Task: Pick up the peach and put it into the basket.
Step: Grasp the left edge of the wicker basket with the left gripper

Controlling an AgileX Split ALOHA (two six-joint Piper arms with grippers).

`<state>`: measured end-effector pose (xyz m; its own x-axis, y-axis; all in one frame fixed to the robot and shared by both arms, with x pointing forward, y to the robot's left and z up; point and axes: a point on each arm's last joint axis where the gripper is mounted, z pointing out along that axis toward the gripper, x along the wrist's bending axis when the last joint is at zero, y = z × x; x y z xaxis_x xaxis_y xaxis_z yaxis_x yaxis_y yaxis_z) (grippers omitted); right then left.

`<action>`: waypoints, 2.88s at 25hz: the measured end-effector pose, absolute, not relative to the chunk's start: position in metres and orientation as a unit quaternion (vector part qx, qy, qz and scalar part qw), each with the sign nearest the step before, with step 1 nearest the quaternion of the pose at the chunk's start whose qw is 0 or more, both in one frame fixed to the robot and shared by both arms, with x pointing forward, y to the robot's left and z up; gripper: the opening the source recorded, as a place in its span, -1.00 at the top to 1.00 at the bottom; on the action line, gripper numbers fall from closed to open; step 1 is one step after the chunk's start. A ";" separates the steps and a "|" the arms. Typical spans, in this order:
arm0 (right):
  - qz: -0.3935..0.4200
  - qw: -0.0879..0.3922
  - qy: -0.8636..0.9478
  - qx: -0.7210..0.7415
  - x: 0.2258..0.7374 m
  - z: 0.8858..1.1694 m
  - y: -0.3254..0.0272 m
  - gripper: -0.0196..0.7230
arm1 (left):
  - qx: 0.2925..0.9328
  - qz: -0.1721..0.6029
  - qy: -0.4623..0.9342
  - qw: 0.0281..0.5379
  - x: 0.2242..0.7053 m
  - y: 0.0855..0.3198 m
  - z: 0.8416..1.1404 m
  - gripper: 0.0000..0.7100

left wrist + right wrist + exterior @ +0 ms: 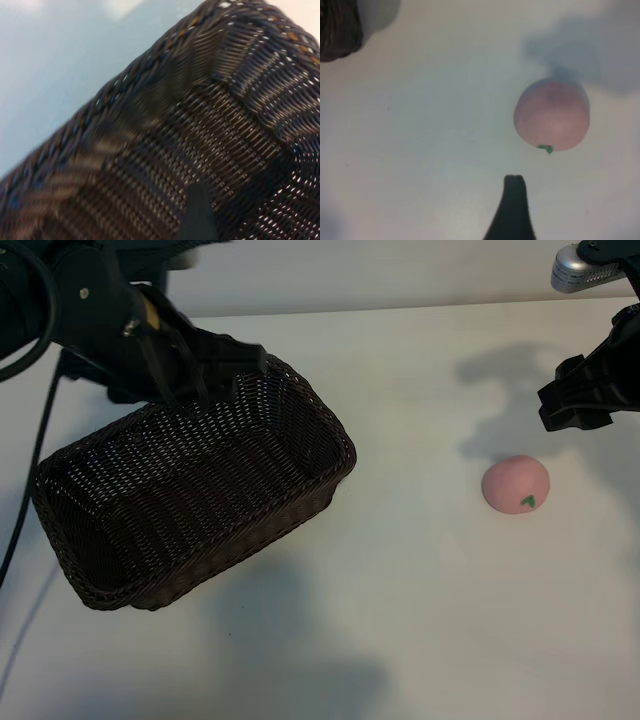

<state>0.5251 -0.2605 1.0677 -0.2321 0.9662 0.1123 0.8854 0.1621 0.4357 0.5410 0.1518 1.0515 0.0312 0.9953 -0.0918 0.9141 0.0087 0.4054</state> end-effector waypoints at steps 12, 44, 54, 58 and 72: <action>0.210 0.096 0.756 0.612 0.525 1.068 -0.261 -0.62 | 0.619 0.164 0.767 0.032 0.520 0.186 1.043 -0.67; 0.207 0.081 0.757 0.615 0.523 1.067 -0.259 -0.62 | 0.510 0.129 0.847 0.079 0.464 0.251 0.982 -0.67; 0.202 0.075 0.759 0.615 0.521 1.066 -0.259 -0.62 | 0.500 0.129 0.853 0.075 0.466 0.259 0.981 -0.67; 0.202 0.074 0.759 0.615 0.521 1.066 -0.259 -0.62 | 0.506 0.126 0.850 0.078 0.468 0.263 0.980 -0.67; 0.202 0.074 0.759 0.614 0.521 1.066 -0.259 -0.62 | 0.526 0.084 0.845 0.058 0.480 0.253 0.950 -0.67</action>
<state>0.5212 -0.2592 1.0664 -0.2345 0.9627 0.1348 0.9029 0.1643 0.3972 0.4803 0.2533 0.9500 -0.4409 0.8975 -0.0095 0.8782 0.4335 0.2022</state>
